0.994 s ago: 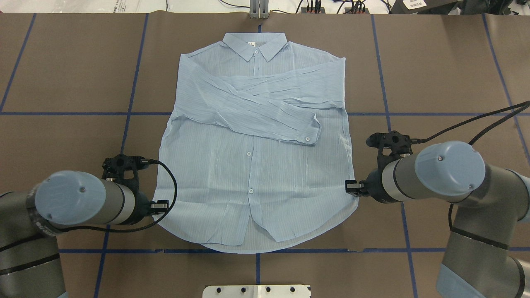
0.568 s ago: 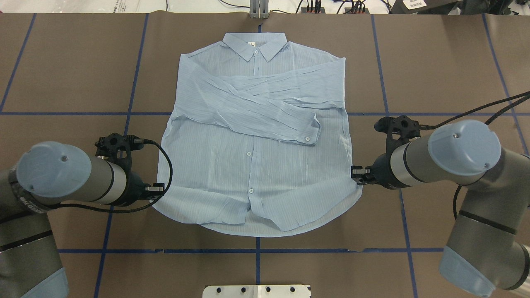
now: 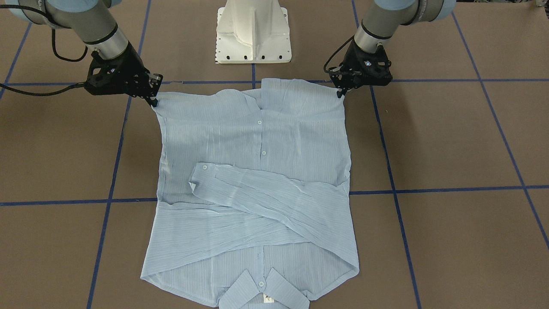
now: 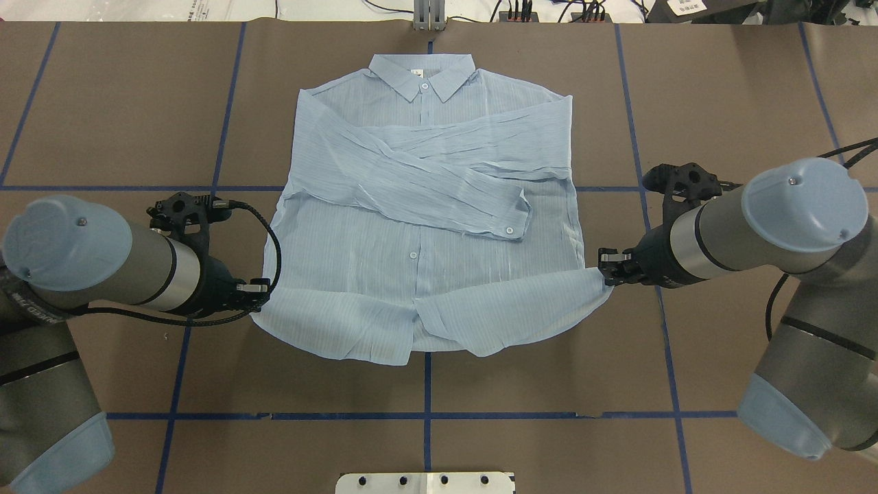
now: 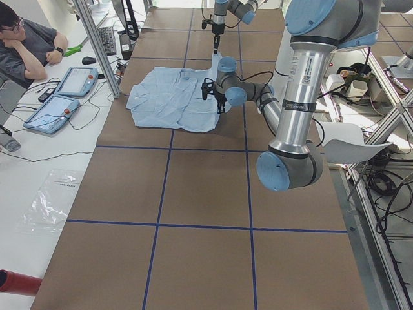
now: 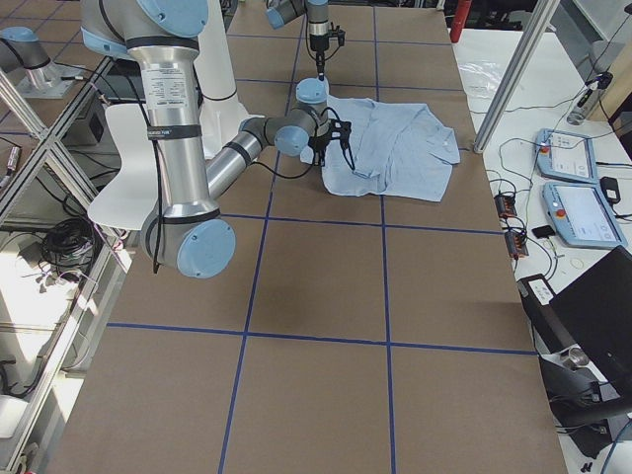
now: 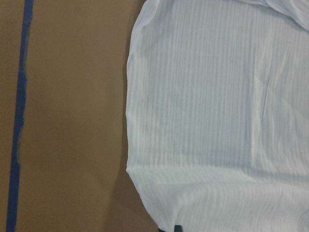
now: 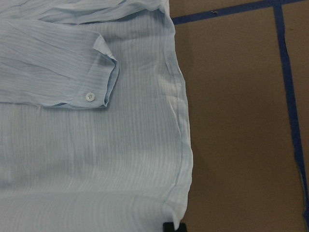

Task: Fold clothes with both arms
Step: 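Lift the hem with both grippers and carry it over toward the collar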

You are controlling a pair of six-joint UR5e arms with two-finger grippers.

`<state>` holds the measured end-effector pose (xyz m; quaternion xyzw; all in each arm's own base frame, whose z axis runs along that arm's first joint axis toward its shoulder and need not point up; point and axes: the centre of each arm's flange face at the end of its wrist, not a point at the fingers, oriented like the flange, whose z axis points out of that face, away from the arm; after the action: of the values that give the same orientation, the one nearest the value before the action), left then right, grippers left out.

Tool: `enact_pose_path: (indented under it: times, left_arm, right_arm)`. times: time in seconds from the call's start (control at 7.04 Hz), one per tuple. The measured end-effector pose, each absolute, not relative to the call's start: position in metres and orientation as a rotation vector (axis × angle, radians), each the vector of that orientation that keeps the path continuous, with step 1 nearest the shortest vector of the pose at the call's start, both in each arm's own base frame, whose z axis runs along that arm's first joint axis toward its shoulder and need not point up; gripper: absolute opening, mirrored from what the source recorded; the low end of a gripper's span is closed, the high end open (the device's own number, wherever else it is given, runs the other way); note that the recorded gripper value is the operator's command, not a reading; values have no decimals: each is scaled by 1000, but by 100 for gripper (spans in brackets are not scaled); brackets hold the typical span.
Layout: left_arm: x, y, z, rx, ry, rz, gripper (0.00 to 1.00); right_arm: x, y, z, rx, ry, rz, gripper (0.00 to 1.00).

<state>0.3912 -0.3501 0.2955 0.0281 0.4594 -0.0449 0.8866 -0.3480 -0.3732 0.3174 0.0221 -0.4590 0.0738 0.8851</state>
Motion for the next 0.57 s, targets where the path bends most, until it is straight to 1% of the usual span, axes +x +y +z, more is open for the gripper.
enact_pose_path:
  times: [0.57]
  left_arm:
    - [380,-362,291,49,976,-109,0]
  right_arm:
    - [-322,-398,312,38,-981,185,0]
